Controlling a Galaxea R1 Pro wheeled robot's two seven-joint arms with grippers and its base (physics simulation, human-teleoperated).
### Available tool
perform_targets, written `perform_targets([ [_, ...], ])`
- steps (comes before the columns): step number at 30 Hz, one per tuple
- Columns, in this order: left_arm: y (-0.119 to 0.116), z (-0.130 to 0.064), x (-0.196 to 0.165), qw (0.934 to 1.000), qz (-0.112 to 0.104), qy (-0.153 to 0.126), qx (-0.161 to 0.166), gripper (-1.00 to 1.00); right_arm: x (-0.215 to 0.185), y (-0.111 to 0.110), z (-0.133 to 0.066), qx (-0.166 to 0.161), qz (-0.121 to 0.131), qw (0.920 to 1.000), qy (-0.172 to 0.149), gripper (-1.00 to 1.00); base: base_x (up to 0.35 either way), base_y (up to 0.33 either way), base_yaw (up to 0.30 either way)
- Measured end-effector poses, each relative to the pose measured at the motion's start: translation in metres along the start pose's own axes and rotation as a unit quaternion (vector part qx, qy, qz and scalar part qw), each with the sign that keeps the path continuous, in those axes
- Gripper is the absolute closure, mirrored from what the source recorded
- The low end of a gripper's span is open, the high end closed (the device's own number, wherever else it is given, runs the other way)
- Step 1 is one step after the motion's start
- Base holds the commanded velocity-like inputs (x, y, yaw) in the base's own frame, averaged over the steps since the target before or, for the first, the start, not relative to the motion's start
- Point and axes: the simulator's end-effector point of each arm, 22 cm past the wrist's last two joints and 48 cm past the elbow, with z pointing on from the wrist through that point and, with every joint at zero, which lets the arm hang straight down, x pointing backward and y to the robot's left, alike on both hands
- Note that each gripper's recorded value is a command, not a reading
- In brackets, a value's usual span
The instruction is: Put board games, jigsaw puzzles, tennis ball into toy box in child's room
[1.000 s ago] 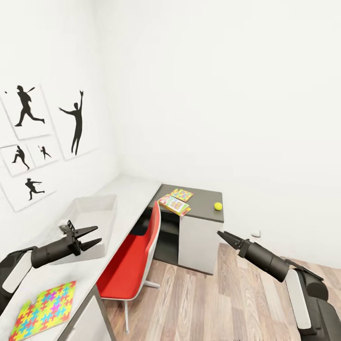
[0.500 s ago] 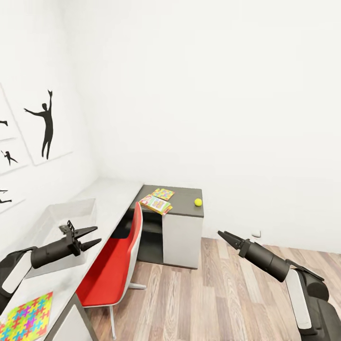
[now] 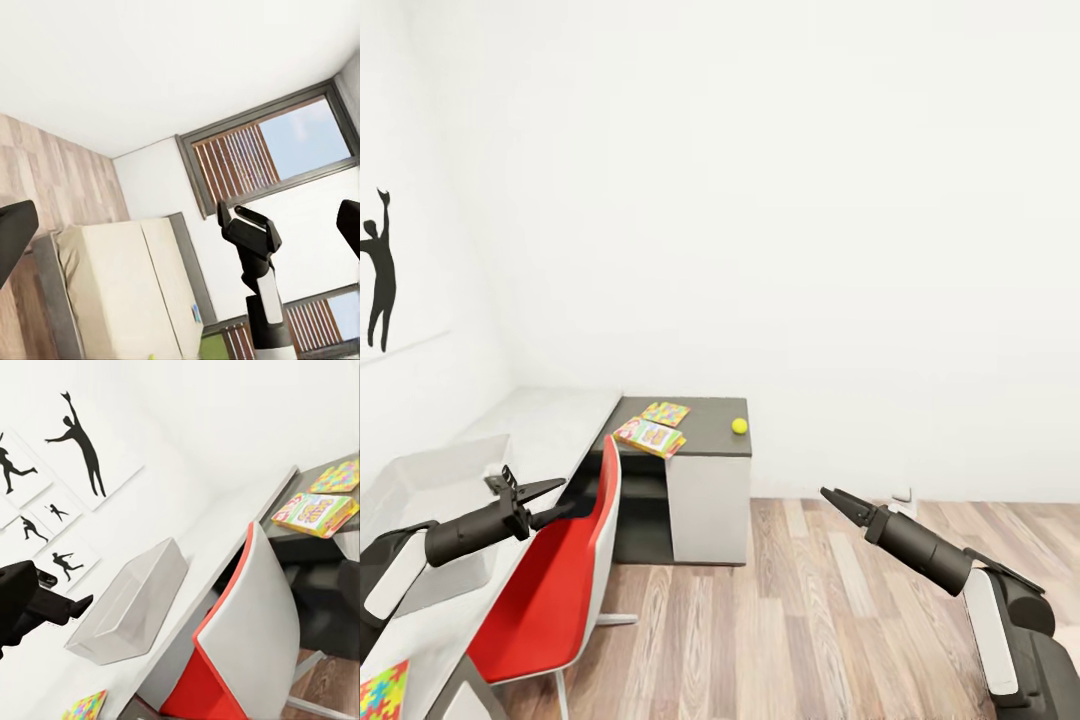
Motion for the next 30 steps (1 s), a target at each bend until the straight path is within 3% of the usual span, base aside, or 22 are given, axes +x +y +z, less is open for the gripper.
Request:
perform_targets([
  [30,-0.007,0.002,-0.001,0.9999,0.011,-0.004,0.004,-1.0,-0.012,-0.003,-0.01,0.008,-0.002,0.9998,-0.017,-1.0,0.0,0.0,-0.281],
])
